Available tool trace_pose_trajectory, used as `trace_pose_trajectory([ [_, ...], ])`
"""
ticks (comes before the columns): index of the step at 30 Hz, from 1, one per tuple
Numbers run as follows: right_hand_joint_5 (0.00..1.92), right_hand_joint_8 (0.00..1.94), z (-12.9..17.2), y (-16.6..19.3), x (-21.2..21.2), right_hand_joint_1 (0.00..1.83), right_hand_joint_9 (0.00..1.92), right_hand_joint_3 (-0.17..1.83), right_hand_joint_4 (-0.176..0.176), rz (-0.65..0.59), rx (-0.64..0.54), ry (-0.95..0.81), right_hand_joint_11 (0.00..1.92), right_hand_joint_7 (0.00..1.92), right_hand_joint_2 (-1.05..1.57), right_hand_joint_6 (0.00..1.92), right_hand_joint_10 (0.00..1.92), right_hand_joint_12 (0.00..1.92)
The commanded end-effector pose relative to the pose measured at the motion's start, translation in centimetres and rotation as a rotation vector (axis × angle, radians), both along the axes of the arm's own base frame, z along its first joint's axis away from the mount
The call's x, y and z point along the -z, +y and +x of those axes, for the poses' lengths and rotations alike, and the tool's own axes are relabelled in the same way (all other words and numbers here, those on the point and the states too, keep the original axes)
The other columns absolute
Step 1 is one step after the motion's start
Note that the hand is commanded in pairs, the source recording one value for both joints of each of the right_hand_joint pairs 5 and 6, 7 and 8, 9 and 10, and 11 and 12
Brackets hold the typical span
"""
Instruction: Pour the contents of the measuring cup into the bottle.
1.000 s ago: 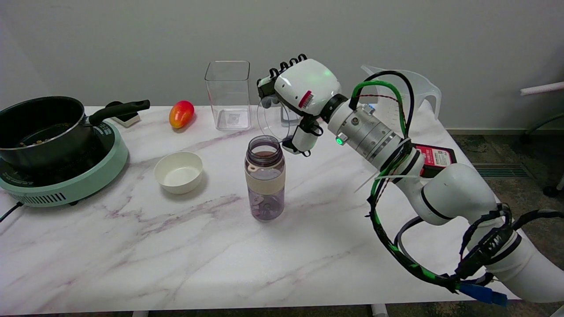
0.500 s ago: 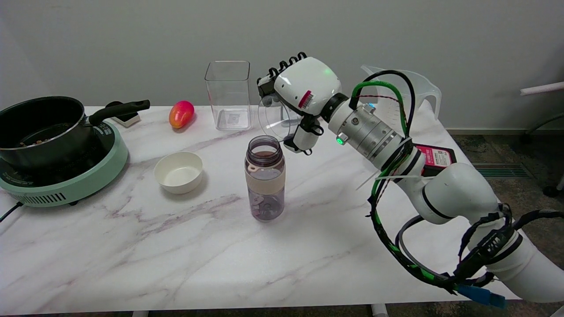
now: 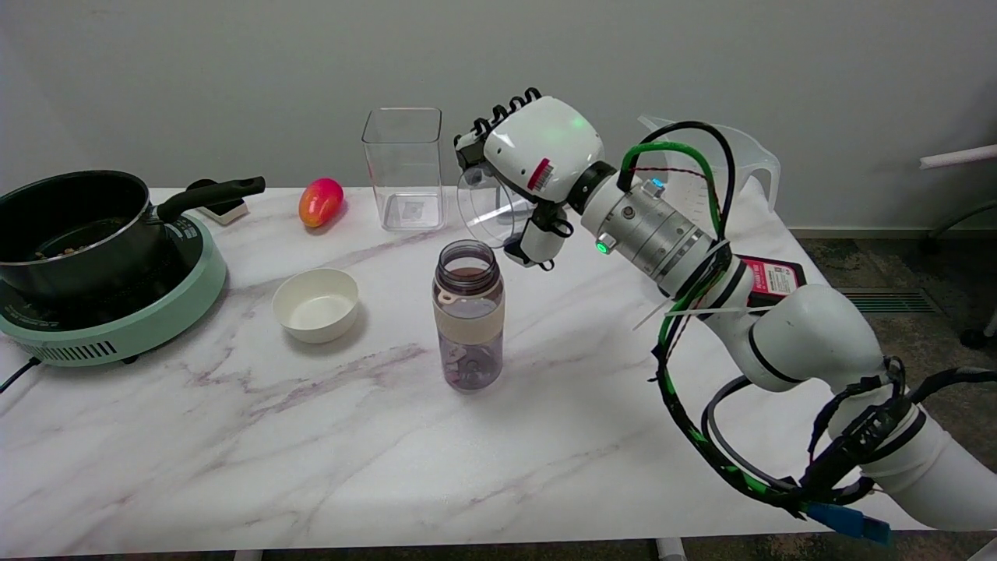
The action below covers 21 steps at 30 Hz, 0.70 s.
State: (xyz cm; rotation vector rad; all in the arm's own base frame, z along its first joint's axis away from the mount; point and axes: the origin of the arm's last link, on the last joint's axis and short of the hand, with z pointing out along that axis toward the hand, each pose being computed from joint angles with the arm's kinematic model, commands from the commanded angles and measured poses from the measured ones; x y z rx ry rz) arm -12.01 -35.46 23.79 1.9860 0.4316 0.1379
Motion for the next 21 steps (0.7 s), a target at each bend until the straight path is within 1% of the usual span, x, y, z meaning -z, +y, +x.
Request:
trace_pose_trajectory([
  [1,0.99,1.27,0.45,-0.14,-0.23,1.53,1.18,1.25,0.0,0.008,-0.022,0.037,0.92,1.27,0.16,0.99,1.18,0.92],
  [21,0.95,1.25,0.11,-0.22,-0.32,1.53,1.16,1.29,0.0,0.0,-0.043,0.121,0.9,1.25,0.11,0.95,1.16,0.9],
])
